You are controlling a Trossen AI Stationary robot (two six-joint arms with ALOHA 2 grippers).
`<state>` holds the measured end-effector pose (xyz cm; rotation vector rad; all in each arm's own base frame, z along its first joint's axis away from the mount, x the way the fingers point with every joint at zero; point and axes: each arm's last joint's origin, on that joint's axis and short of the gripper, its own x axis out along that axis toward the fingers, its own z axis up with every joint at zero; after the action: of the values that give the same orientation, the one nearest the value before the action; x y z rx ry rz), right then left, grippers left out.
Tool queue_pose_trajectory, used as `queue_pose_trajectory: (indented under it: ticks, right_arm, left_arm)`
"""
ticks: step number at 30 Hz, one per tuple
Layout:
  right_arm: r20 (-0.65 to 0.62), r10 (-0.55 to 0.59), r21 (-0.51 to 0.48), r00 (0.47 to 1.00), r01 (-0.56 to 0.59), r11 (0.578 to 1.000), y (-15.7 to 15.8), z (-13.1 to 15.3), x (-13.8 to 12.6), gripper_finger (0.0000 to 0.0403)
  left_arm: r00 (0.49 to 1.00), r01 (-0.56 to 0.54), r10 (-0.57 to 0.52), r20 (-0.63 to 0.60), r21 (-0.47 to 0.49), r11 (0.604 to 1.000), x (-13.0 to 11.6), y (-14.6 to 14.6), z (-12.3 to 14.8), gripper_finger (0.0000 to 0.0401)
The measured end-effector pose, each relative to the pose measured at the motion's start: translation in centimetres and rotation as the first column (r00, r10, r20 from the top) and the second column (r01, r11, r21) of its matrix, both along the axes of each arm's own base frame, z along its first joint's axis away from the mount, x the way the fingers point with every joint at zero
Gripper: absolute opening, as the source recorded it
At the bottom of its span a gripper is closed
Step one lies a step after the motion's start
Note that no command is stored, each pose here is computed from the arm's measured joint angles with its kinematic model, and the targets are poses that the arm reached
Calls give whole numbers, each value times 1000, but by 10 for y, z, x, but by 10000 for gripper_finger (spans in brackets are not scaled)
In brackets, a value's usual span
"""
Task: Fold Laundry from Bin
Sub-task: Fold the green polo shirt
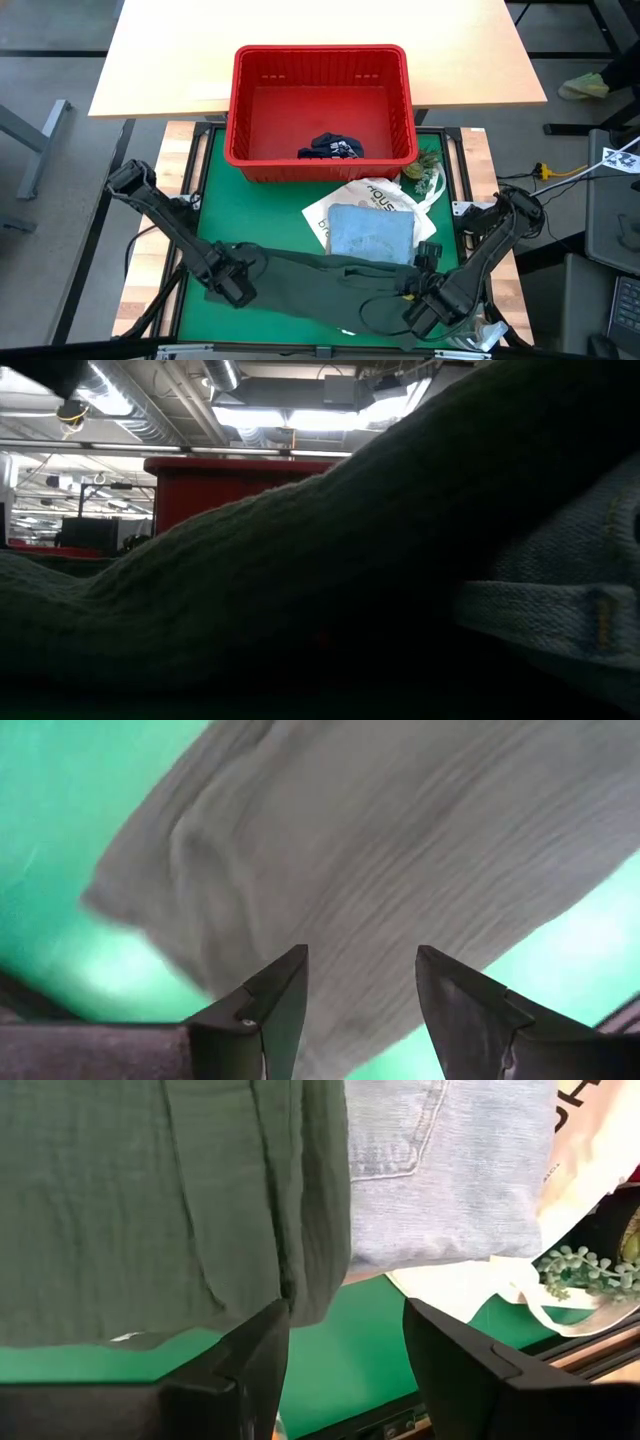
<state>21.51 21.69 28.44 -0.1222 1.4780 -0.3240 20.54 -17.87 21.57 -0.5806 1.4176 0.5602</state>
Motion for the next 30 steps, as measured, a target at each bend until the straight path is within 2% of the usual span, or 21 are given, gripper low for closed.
queue_pose_trajectory:
  ticks: [5,10,16,25,30]
  right_arm:
    - [10,2,-4,1000,-2,1000,0,0,1,198]
    - [11,2,-3,1000,-2,1000,0,0,1,198]
    - [12,2,-1,1000,-2,1000,0,0,1,198]
    - [24,1,12,1000,-2,1000,1,0,2,198]
    - [39,1,27,999,-2,1000,3,-1,4,198]
  left_arm:
    - [990,-135,136,-37,36,990,-21,-13,0,179]
    - [973,-232,233,-8,60,971,-39,-26,-2,179]
    - [935,-356,354,36,96,930,-60,-29,-21,179]
    - [899,-433,433,71,-10,901,-71,-24,-67,179]
    - [890,-455,455,36,-18,890,-75,-15,-80,179]
